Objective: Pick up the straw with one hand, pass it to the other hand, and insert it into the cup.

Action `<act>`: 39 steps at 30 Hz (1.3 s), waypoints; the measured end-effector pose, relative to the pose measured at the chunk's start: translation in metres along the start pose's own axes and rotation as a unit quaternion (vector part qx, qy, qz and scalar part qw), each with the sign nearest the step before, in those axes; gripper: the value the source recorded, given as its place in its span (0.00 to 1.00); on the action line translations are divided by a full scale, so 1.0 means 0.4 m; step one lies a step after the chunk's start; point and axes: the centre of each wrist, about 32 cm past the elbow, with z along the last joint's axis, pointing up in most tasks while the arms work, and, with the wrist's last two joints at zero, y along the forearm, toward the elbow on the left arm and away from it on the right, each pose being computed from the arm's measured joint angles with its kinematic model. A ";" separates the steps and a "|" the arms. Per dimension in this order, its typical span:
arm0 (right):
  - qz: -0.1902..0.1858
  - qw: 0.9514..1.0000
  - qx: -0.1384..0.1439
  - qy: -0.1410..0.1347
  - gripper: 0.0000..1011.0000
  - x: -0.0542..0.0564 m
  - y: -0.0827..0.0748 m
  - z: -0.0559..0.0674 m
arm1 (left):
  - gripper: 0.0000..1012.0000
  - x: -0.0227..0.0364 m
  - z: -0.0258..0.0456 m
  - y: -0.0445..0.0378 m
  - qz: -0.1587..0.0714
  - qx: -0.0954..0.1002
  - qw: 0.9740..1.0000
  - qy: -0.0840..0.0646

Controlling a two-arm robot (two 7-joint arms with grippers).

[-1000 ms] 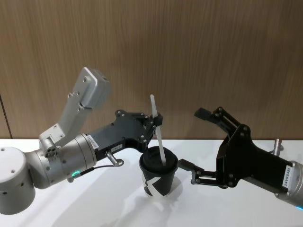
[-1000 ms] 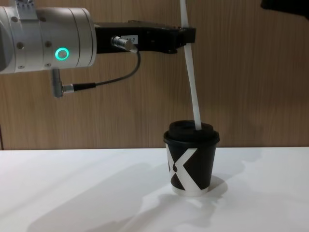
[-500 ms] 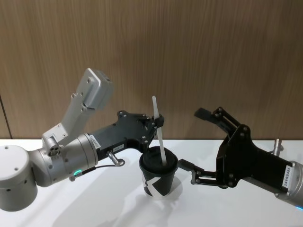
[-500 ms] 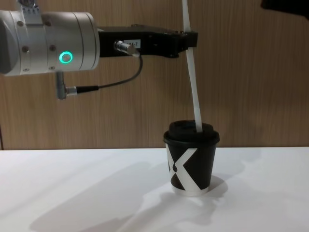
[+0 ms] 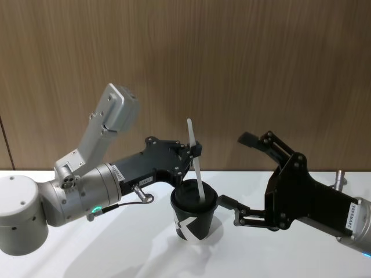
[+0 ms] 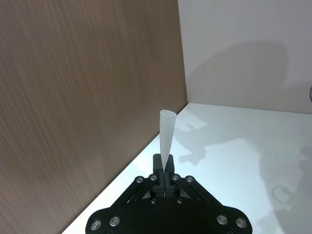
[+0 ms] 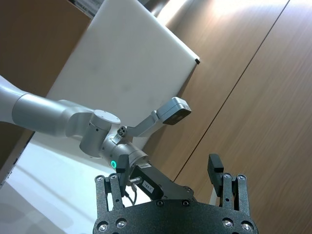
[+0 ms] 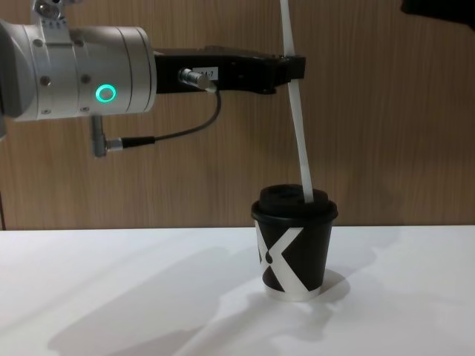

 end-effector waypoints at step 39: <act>-0.049 0.999 0.004 0.013 0.99 -0.007 0.020 0.011 | 0.99 0.000 -0.021 0.008 0.003 -0.018 1.000 0.004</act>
